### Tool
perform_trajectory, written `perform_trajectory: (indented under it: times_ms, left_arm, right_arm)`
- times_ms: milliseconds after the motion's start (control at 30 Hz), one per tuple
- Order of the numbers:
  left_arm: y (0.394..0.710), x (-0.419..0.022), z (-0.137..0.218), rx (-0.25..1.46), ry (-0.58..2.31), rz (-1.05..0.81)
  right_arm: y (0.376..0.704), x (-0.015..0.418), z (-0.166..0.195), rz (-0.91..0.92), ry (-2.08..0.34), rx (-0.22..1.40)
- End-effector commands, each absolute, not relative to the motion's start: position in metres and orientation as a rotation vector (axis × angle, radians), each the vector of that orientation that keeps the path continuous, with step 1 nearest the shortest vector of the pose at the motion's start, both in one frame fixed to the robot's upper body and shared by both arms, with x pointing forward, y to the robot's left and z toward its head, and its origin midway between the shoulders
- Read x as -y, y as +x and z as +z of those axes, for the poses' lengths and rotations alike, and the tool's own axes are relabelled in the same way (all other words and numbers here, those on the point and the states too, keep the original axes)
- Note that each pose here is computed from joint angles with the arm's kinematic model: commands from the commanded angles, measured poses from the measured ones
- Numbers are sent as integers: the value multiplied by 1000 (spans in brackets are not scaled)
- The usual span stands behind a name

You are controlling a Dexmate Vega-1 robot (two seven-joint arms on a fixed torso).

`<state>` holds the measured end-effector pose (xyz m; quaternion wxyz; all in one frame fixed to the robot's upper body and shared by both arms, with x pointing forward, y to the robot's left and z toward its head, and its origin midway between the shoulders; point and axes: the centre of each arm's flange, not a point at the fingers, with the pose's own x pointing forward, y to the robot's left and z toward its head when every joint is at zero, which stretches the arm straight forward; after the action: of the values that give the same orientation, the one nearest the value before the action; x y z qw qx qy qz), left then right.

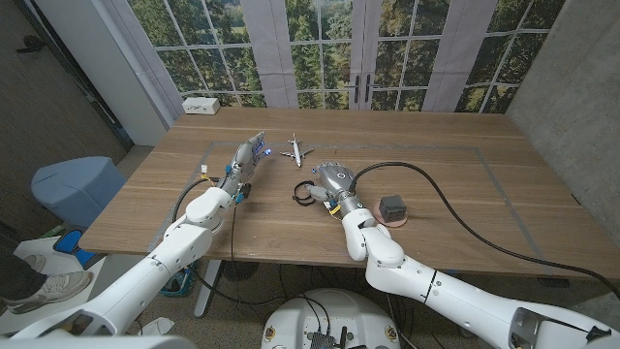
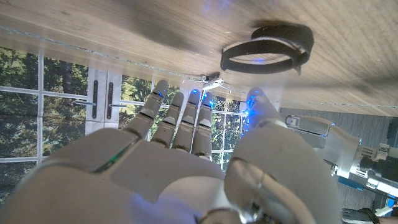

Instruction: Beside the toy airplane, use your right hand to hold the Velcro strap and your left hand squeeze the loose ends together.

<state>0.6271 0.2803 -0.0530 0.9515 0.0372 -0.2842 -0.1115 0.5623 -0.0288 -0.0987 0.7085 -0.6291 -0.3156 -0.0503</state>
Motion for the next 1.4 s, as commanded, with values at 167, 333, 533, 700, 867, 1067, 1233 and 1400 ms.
perform_trajectory:
  times_ms: [167, 333, 533, 700, 867, 1067, 1233, 1400]
  left_arm:
    - [628, -283, -54, 575, 72, -219]
    - [629, -284, -55, 573, 70, -222]
    - [631, -286, -55, 572, 68, -224]
    - [632, -287, -55, 570, 66, -225]
    - [634, -288, -54, 569, 67, -228]
    - [637, -289, -53, 568, 69, -233]
    - [639, -290, -51, 568, 70, -236]
    - [641, -289, -50, 568, 71, -239]
  right_arm:
    - [571, 18, -103, -108, -1436, 684]
    - [575, 14, -105, -108, -1452, 673]
    - [580, 10, -107, -110, -1478, 658]
    - [586, 7, -108, -110, -1507, 636]
    - [590, 5, -109, -111, -1531, 613]
    - [600, 3, -109, -142, -1546, 563]
    - [605, 5, -108, -155, -1571, 535]
    - [608, 7, -107, -167, -1576, 527]
